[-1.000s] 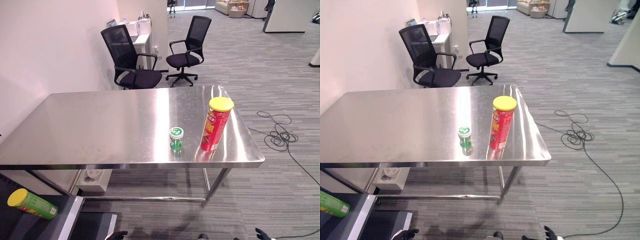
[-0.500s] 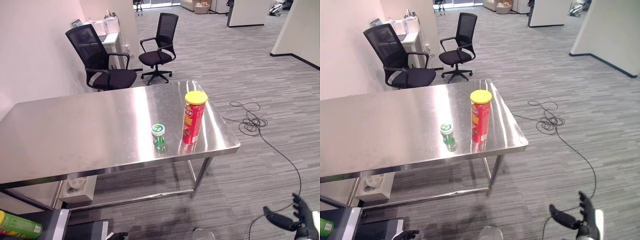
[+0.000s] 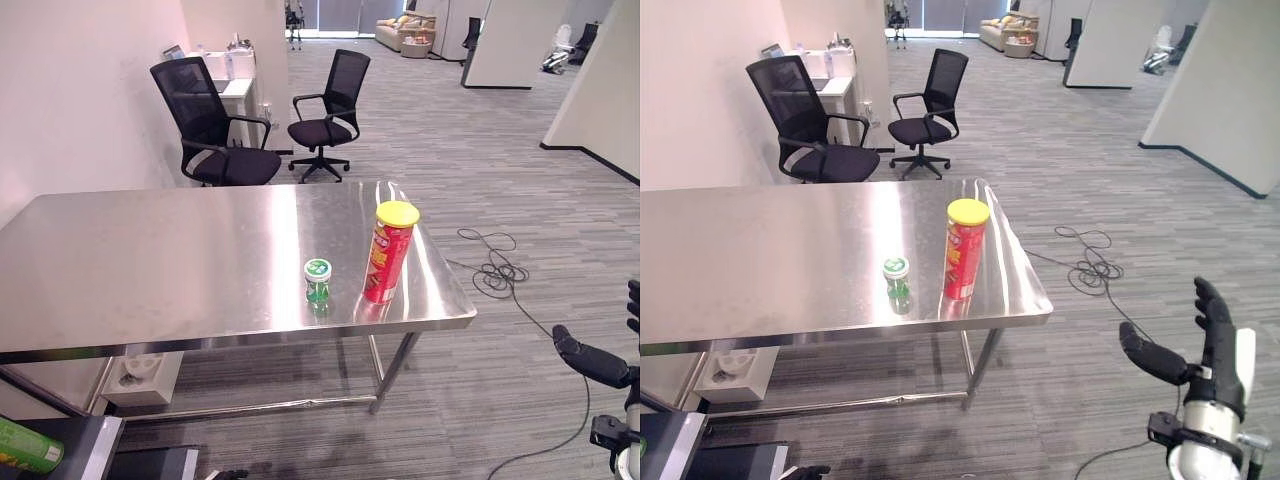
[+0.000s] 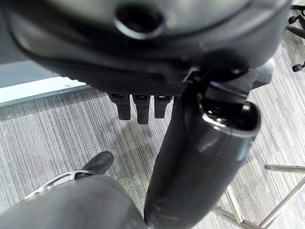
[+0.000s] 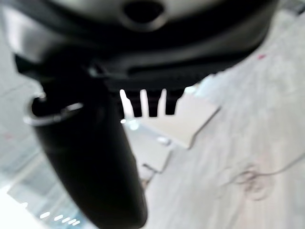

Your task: Put the goods on the table back onto the shelves and tidy them up.

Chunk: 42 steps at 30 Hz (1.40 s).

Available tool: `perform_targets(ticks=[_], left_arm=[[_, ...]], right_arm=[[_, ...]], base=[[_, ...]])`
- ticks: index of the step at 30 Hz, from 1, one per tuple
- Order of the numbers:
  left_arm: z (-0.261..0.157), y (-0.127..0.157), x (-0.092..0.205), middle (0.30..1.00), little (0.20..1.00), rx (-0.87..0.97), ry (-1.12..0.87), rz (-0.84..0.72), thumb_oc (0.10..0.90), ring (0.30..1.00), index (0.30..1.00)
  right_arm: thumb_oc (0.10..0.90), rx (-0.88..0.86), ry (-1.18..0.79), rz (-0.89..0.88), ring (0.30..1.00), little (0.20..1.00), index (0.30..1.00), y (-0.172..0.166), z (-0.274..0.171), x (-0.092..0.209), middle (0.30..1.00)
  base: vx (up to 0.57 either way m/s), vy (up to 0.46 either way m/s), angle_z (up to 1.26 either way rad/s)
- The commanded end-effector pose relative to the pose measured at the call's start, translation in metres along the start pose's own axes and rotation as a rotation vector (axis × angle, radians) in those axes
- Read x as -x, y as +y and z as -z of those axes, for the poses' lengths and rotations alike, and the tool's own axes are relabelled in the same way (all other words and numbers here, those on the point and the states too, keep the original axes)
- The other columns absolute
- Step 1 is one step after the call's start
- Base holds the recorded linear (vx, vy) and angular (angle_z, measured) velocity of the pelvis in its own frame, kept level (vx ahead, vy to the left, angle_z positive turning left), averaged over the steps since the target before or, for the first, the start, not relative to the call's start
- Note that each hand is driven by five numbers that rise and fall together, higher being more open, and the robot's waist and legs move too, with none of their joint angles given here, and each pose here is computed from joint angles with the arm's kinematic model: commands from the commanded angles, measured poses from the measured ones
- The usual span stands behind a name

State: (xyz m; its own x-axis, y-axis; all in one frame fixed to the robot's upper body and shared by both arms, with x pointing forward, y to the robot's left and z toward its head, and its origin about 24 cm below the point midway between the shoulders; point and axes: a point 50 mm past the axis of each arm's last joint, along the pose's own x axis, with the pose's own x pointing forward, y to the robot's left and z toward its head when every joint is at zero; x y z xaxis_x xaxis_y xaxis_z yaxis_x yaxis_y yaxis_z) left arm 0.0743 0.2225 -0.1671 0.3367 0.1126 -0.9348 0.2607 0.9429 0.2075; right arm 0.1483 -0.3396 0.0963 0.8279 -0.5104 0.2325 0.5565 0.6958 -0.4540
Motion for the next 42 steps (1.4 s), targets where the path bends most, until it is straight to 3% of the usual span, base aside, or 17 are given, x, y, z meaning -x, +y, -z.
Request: perform_targets(ticks=[1,14,18,20,22,23,24,42], left_arm=[[-0.012,-0.020,-0.002,0.900,0.900,-0.014,-0.030,0.068,0.800,0.900,0.900],[-0.023,-0.027,-0.003,0.900,0.900,-0.081,-0.068,0.107,0.800,0.900,0.900],[-0.020,-0.027,-0.003,0.900,0.900,-0.038,-0.051,0.103,0.800,0.900,0.900],[-0.020,-0.027,-0.003,0.900,0.900,-0.038,-0.051,0.103,0.800,0.900,0.900],[-0.015,-0.026,-0.002,0.900,0.900,-0.018,-0.039,0.104,0.800,0.900,0.900],[-0.015,-0.026,-0.002,0.900,0.900,-0.018,-0.039,0.104,0.800,0.900,0.900],[-0.017,-0.029,-0.003,0.900,0.900,-0.019,-0.040,0.115,0.800,0.900,0.900],[-0.015,-0.024,-0.002,0.900,0.900,0.029,-0.047,0.092,0.800,0.900,0.900]], right_arm=[[0.800,-0.117,-0.407,0.077,0.900,0.900,0.900,-0.018,-0.073,-0.028,0.900],[0.800,-0.233,-0.608,-0.123,0.900,0.900,0.900,0.003,-0.124,-0.050,0.900],[0.800,-0.367,-0.674,-0.203,0.900,0.900,0.900,0.011,-0.140,-0.052,0.900],[0.800,-0.367,-0.674,-0.204,0.900,0.900,0.900,0.011,-0.140,-0.052,0.900],[0.800,-0.373,-0.555,-0.258,0.900,0.900,0.900,0.023,-0.119,-0.057,0.900],[0.800,-0.373,-0.555,-0.258,0.900,0.900,0.900,0.023,-0.119,-0.057,0.900],[0.800,-0.478,-0.558,-0.301,0.900,0.900,0.900,0.038,-0.119,-0.051,0.900],[0.800,-0.555,-0.585,-0.603,0.900,0.900,0.900,0.079,-0.140,-0.045,0.900]], base=[[0.02,-0.071,0.10],[0.01,-0.052,0.07],[0.00,-0.040,0.08],[0.00,-0.018,0.10],[-0.01,-0.037,0.08],[-0.01,-0.045,0.04],[-0.01,-0.032,0.02],[0.00,-0.032,0.01]])
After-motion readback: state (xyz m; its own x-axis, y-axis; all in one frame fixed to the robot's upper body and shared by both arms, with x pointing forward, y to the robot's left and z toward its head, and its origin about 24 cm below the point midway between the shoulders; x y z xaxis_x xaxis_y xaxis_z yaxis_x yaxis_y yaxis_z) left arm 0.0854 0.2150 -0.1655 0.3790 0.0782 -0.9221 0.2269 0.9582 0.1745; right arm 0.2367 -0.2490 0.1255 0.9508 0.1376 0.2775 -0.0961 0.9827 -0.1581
